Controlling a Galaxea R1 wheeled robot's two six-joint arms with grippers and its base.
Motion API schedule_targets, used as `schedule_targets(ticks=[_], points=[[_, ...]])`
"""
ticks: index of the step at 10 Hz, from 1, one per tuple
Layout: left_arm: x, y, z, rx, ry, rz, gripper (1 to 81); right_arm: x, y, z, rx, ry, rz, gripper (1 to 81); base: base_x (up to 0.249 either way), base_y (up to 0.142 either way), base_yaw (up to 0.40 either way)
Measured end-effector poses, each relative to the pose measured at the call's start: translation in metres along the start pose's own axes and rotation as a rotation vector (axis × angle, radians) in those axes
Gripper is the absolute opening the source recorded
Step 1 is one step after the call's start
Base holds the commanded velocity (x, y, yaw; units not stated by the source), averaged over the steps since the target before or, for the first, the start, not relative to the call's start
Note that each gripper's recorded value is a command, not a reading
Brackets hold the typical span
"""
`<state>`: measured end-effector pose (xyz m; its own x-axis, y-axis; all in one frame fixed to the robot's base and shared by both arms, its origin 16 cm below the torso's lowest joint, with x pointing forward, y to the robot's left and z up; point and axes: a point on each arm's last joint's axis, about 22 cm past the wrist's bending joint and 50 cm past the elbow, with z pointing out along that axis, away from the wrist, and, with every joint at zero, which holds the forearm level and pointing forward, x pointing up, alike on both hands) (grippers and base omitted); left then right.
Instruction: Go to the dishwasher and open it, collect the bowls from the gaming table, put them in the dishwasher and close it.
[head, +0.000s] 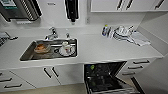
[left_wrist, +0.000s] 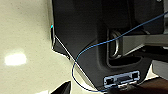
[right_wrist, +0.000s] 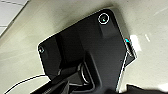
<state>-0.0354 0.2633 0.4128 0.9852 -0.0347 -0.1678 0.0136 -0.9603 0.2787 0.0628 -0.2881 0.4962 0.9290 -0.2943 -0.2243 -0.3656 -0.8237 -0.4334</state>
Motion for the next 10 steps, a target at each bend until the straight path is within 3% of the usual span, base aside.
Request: schedule_targets(ticks=[3, 6, 10], points=[[0.031, -0.001, -0.002, 0.002, 0.038, 0.012, 81.1, -0.001, 0.014, 0.018, -0.030, 0.036, -0.021, 81.1, 0.000, 0.000, 0.000], [0.064, -0.003, -0.002, 0.005, 0.082, 0.023, 81.1, -0.011, -0.016, 0.046, 0.016, 0.036, -0.034, 81.1, 0.000, 0.000, 0.000], [0.107, -0.006, 0.001, 0.010, 0.144, 0.036, 81.1, 0.024, -0.021, 0.058, 0.014, 0.080, -0.066, 81.1, 0.000, 0.000, 0.000]])
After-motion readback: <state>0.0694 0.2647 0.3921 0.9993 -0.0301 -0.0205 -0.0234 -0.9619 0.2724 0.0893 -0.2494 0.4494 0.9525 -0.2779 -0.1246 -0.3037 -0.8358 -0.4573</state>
